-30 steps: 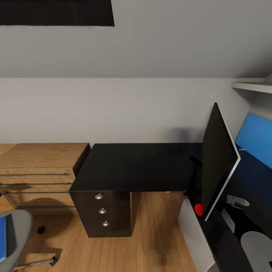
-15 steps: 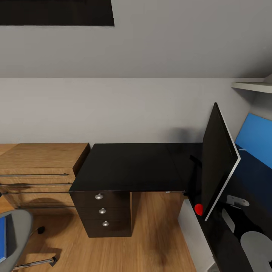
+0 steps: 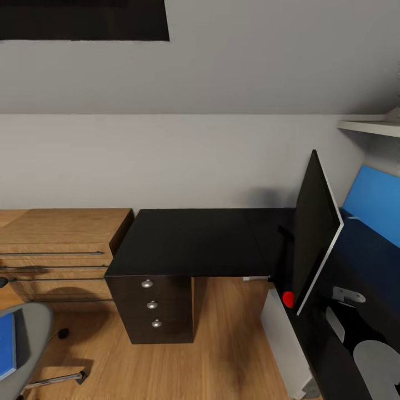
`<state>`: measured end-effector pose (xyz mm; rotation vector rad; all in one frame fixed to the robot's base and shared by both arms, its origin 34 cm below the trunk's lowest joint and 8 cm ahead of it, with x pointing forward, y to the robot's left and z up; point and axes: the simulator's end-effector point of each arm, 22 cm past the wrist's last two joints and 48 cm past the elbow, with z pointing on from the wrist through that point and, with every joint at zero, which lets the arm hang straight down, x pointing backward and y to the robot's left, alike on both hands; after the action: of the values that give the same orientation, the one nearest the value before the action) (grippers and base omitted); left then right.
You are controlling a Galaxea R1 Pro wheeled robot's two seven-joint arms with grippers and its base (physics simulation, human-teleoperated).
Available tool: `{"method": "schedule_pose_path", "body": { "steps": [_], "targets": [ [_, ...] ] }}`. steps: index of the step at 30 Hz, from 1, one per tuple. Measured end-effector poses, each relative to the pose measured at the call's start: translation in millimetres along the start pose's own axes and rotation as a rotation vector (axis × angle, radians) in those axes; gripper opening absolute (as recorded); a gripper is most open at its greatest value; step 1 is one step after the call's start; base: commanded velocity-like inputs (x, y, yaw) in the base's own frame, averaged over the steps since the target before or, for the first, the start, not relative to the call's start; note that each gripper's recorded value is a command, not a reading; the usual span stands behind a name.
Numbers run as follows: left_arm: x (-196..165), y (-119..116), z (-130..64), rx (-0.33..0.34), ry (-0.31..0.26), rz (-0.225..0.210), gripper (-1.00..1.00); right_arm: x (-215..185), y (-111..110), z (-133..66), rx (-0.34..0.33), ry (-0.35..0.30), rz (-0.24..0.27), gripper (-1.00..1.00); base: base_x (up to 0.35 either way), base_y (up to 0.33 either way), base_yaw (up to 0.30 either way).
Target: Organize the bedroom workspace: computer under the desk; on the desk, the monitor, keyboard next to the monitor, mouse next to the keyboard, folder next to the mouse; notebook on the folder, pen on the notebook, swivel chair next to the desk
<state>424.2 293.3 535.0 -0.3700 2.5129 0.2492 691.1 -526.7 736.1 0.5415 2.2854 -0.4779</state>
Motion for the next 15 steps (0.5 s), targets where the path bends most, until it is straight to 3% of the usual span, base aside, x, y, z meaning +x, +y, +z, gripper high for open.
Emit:
{"method": "schedule_pose_path", "body": {
  "steps": [15],
  "targets": [
    [-0.6, -0.3, 0.3, 0.000, -0.001, -0.001, 1.00, -10.2, 0.2, -1.6, -0.002, -0.017, 0.008, -1.00, -0.324, 0.000, 0.000]
  ]
}}
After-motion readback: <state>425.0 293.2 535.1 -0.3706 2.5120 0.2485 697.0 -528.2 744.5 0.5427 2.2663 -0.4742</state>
